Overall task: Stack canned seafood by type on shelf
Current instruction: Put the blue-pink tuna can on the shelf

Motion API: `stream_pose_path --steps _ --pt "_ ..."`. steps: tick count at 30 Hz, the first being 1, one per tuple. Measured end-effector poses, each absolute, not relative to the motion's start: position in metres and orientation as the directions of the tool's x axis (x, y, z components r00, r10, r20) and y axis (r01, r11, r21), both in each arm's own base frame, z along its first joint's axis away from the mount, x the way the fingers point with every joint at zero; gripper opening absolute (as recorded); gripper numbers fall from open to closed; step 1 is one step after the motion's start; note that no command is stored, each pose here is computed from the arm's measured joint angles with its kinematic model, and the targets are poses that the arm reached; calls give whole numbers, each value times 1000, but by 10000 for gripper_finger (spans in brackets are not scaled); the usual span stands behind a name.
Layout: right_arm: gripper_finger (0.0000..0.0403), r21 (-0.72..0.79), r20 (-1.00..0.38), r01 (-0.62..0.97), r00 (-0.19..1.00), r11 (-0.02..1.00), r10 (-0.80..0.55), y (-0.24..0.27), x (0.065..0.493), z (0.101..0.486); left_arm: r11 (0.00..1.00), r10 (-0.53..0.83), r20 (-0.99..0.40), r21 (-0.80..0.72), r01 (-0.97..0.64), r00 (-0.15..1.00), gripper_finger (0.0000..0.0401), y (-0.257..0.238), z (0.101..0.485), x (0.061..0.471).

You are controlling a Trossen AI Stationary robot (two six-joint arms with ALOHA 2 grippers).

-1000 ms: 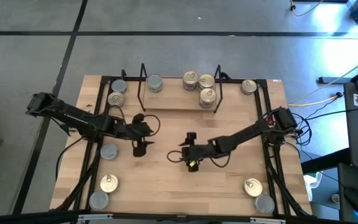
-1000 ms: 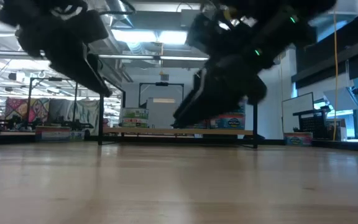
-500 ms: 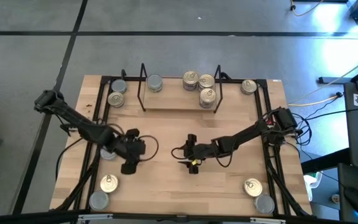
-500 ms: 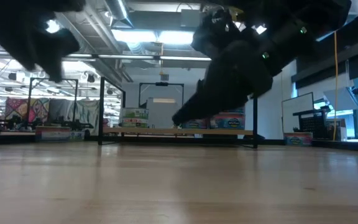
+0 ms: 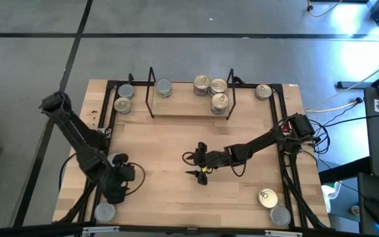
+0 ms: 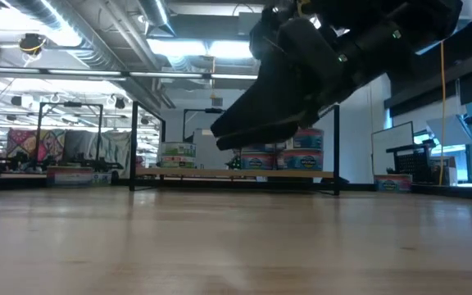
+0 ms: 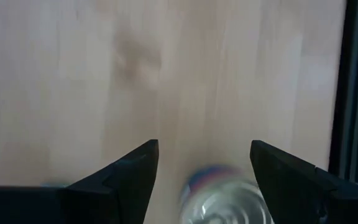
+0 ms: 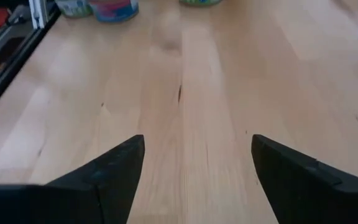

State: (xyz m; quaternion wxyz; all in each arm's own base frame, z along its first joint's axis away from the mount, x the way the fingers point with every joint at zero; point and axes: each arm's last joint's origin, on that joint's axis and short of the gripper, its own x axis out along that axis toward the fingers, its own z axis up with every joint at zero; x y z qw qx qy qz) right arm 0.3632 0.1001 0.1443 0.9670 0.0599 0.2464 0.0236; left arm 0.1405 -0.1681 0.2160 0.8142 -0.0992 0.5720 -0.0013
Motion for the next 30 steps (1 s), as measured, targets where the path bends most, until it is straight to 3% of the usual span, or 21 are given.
stream_pose_path --steps 10,17,24,30 --pt "293 194 -438 27 897 981 62 100 365 148 957 -149 -949 -209 -199 278 253 -177 186 115" --pt "293 234 -434 47 899 971 62 100 365 148 972 -136 -966 -173 -157 221 253 -184 174 119" --pt "293 234 -448 52 892 971 60 100 365 147 958 -192 -979 -203 -205 70 253 -180 174 118" --pt "293 234 -453 55 890 971 59 100 364 146 955 -200 -979 -205 -215 44 253 -180 175 116"
